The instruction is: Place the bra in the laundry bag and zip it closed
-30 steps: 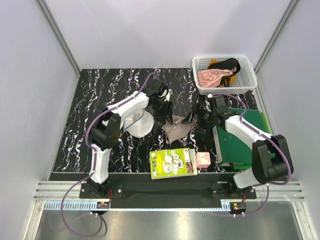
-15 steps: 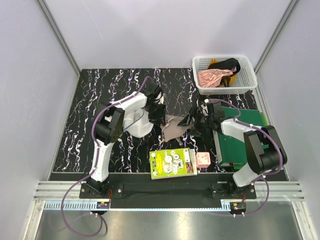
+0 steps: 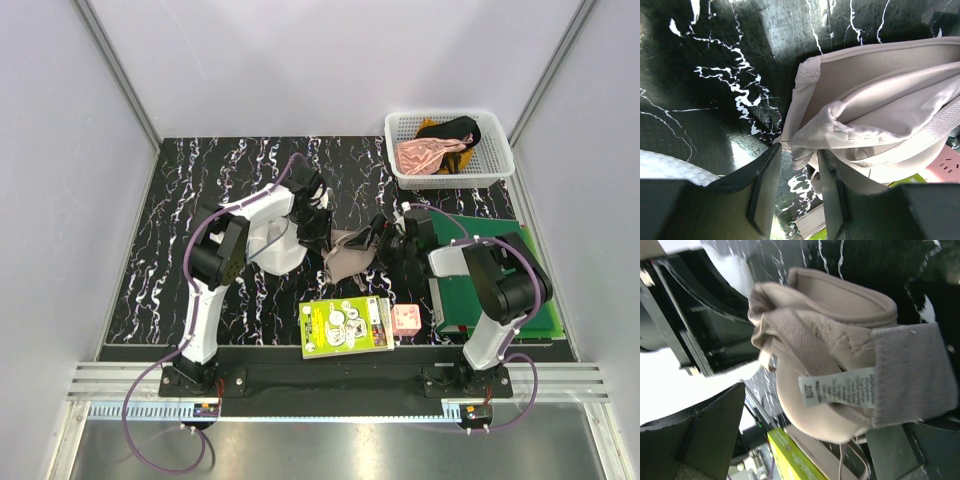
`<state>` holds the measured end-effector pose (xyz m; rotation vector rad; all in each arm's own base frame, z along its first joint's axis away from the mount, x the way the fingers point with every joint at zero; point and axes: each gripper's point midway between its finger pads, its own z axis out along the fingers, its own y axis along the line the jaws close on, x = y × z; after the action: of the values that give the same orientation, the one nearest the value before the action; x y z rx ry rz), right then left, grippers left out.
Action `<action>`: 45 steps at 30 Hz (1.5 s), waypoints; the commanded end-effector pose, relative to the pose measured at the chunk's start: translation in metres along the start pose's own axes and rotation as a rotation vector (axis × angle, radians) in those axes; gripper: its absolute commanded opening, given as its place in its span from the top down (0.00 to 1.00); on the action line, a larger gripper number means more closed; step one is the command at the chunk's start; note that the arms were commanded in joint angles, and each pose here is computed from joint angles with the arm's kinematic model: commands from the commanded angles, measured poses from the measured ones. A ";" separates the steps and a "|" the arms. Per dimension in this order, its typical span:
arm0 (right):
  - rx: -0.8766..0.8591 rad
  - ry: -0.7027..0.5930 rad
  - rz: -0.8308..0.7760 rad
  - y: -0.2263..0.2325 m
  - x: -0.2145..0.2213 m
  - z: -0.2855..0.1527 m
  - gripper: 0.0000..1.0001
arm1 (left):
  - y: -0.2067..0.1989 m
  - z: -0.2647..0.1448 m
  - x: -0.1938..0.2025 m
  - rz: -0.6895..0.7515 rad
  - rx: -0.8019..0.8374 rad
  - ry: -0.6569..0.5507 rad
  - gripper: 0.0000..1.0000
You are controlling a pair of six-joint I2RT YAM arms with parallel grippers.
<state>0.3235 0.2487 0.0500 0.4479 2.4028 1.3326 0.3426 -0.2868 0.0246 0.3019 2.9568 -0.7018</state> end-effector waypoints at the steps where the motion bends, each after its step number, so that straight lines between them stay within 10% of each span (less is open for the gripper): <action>1: -0.028 -0.127 0.019 0.004 -0.021 0.014 0.00 | 0.006 0.007 0.009 0.027 -0.005 0.022 0.59; 11: -0.046 -0.218 0.078 0.002 -0.034 0.015 0.38 | -0.002 -0.013 0.010 0.064 0.010 -0.014 0.48; 16: -0.052 -0.189 0.015 0.014 -0.029 0.005 0.82 | -0.034 -0.068 0.002 0.113 0.078 -0.123 0.39; 20: -0.042 -0.198 -0.088 0.048 -0.036 -0.022 0.99 | -0.061 -0.140 0.017 0.153 0.135 -0.243 0.31; 26: 0.077 -0.198 -0.250 0.087 -0.046 -0.065 1.00 | -0.021 -0.196 0.028 0.074 0.025 -0.397 0.20; 37: 0.018 -0.225 -0.354 0.171 -0.049 -0.127 1.00 | 0.042 -0.134 0.015 0.065 -0.027 -0.264 0.06; 40: 0.003 -0.251 -0.368 0.185 -0.050 -0.140 1.00 | 0.041 -0.117 0.015 0.016 0.009 -0.224 0.14; 45: 0.022 -0.266 -0.397 0.192 -0.055 -0.148 1.00 | -0.023 -0.110 0.011 0.036 0.159 -0.248 0.55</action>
<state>0.3263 0.2177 0.2649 0.1799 2.2053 1.0393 0.3200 -0.1960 0.0939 0.1722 2.8184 -0.6914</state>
